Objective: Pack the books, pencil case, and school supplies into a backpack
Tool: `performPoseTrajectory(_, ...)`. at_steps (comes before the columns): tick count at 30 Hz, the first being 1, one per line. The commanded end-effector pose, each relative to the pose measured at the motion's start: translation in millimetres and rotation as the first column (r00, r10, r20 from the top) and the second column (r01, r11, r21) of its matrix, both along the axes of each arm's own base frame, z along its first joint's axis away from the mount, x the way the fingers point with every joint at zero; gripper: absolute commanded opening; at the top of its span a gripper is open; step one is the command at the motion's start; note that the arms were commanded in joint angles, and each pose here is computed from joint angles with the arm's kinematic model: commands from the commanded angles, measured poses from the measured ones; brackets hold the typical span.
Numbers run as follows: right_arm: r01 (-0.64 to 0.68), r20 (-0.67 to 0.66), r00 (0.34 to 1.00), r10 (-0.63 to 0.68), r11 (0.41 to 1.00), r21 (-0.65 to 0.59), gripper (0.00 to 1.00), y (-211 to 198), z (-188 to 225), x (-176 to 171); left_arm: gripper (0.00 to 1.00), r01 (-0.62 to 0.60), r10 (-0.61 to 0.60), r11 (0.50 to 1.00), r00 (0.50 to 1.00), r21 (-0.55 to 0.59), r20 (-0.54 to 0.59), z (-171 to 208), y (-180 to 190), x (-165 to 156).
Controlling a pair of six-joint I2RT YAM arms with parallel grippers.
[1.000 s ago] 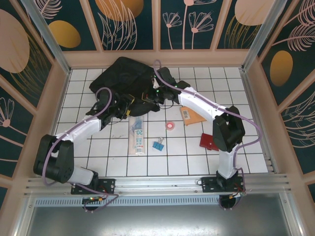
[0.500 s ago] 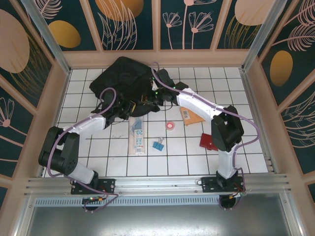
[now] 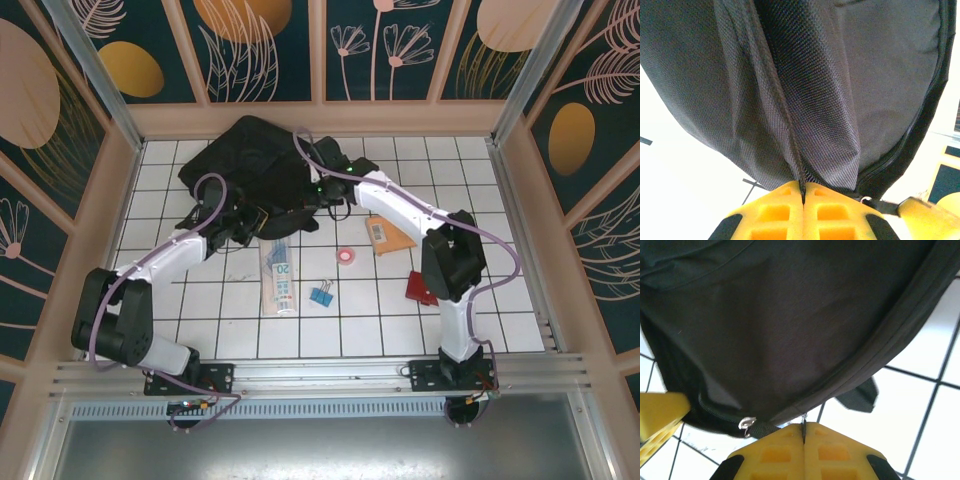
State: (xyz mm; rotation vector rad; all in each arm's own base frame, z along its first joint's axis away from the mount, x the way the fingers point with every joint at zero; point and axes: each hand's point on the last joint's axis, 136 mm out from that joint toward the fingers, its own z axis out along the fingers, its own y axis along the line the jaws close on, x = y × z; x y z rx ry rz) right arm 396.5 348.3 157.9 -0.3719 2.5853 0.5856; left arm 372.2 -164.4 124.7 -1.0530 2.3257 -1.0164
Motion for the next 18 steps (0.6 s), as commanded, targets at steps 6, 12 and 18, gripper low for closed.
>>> performPoseTrajectory(6, 0.144, 0.084, 0.987, -0.139, 0.988, -0.060, 0.00, -44.5, 5.3, 59.1, 0.00, 0.048, -0.050, 0.996, 0.998, 0.072, 0.025, 10.9, 11.4, -19.4)
performPoseTrajectory(12, 0.221, 0.110, 0.970, -0.216, 0.975, -0.031, 0.00, -60.2, 10.4, 94.2, 0.00, 0.057, -0.060, 0.994, 0.998, 0.097, 0.025, 8.4, 16.9, -30.4)
performPoseTrajectory(18, 0.224, 0.119, 0.966, -0.228, 0.974, 0.045, 0.00, -51.2, 32.5, 109.2, 0.43, 0.127, -0.139, 0.978, 0.988, 0.168, 0.066, 19.7, 15.3, -25.4)
